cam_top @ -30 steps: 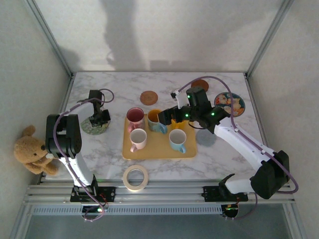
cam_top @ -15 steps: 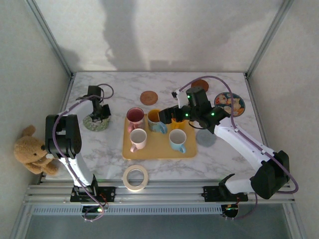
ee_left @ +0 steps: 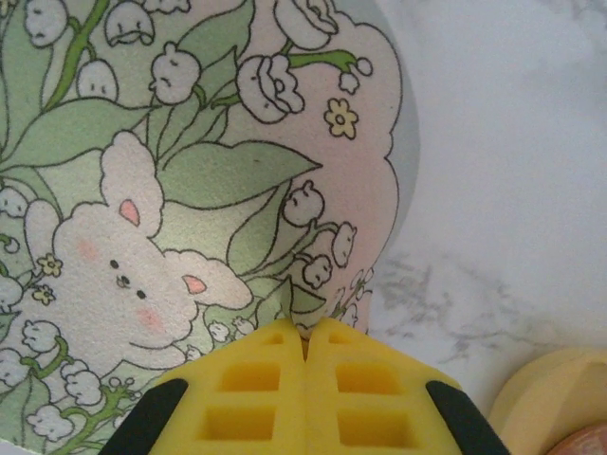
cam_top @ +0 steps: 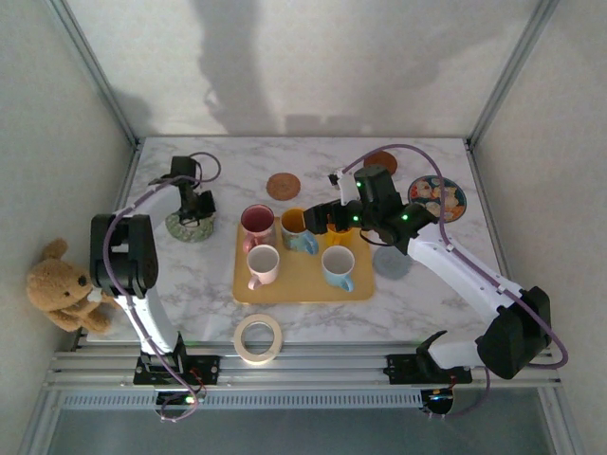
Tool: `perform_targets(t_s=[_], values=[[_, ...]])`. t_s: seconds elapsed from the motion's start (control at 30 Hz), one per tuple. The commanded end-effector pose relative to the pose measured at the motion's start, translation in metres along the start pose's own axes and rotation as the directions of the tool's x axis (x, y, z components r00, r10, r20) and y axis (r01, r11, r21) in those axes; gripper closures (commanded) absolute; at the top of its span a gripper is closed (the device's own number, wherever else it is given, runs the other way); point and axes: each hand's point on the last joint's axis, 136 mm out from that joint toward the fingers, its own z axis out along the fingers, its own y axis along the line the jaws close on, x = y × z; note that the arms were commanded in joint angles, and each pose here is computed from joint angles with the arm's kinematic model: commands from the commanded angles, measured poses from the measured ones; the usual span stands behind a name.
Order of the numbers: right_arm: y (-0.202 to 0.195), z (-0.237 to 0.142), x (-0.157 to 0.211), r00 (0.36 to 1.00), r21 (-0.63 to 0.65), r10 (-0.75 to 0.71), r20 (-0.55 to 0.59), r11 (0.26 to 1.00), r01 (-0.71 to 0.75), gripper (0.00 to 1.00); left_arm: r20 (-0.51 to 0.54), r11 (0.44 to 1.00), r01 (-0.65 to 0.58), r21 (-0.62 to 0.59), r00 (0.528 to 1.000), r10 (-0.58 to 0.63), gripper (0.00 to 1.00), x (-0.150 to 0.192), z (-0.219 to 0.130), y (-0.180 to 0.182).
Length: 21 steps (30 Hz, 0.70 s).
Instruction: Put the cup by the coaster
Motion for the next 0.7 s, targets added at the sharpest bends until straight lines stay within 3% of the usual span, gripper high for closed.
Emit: perform_targets(t_s=[0.0, 0.67], values=[[0.002, -0.001, -0.009, 1.000, 0.013, 0.003, 0.014, 1.000, -0.004, 0.01, 0.027, 0.999, -0.019, 0.049, 0.999, 0.017, 1.00, -0.017, 0.001, -0.018], [-0.010, 0.006, -0.004, 1.000, 0.063, -0.005, 0.007, 0.998, 0.004, 0.01, 0.016, 0.988, -0.109, 0.107, 0.994, 0.108, 1.00, -0.049, 0.020, -0.075]])
